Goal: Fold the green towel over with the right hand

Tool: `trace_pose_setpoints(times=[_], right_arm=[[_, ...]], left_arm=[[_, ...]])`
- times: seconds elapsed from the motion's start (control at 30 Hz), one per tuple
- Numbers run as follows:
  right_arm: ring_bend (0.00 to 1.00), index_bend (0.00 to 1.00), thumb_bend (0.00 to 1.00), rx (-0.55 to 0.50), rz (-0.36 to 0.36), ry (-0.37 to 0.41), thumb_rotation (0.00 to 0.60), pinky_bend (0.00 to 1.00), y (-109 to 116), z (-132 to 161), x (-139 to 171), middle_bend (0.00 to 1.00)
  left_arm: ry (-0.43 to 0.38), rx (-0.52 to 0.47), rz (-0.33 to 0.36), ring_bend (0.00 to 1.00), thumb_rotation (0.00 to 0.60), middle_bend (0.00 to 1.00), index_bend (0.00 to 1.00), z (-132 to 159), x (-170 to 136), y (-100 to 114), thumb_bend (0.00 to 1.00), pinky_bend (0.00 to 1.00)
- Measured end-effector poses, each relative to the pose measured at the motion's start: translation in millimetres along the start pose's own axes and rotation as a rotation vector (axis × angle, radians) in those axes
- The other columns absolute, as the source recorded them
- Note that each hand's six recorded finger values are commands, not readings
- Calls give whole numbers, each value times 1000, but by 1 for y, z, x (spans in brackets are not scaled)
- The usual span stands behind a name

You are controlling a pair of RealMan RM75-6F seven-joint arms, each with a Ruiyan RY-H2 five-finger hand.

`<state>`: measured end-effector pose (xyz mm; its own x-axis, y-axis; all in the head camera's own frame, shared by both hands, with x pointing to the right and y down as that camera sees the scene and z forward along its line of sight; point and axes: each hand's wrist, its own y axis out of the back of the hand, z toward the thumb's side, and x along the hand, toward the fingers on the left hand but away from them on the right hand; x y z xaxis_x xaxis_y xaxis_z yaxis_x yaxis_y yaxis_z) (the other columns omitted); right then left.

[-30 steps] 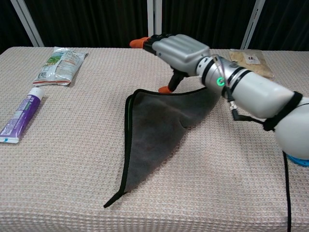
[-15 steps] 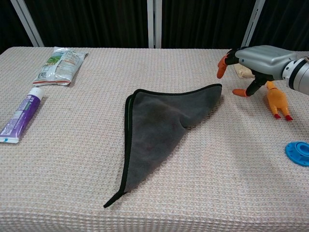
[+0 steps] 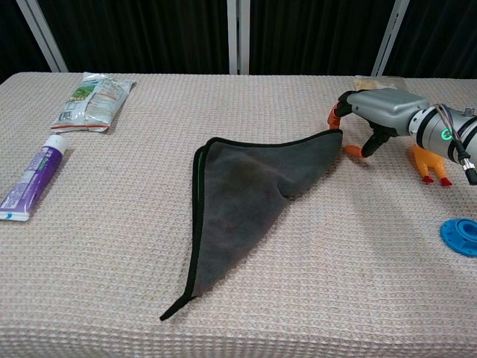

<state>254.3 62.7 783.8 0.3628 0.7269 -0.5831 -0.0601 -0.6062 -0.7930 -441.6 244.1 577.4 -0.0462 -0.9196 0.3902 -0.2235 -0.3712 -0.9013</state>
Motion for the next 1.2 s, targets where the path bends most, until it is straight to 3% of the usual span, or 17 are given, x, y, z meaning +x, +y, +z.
trace_pose_setpoints(times=[0.17, 0.4, 0.57, 0.83, 0.97, 1.2], right_arm=[[0, 486, 339, -16, -12, 24, 600, 0, 0, 4, -3, 232], [0, 719, 436, -3, -37, 25, 600, 11, 0, 4, -7, 303], [0, 744, 449, 22, -64, 1, 600, 11, 4, -3, -11, 312], [0, 747, 449, 78, -172, 12, 600, 11, 25, -7, -8, 306], [0, 745, 449, 103, -243, 71, 600, 11, 39, 5, -2, 304], [0, 745, 449, 158, -358, 321, 600, 10, 55, 68, 23, 304]], left_arm=[[1, 3, 0, 139, 600, 173, 262, 0, 0, 1, 276, 133], [1, 2, 0, 139, 600, 172, 263, 0, 0, 2, 276, 133], [1, 3, -2, 139, 600, 172, 263, 0, 0, 2, 276, 133], [-5, 7, -2, 139, 600, 172, 262, 2, 1, 3, 276, 133], [-6, 8, -7, 139, 600, 172, 263, 2, 1, 2, 275, 133], [-4, 7, -5, 139, 600, 172, 263, 2, 1, 3, 276, 133]])
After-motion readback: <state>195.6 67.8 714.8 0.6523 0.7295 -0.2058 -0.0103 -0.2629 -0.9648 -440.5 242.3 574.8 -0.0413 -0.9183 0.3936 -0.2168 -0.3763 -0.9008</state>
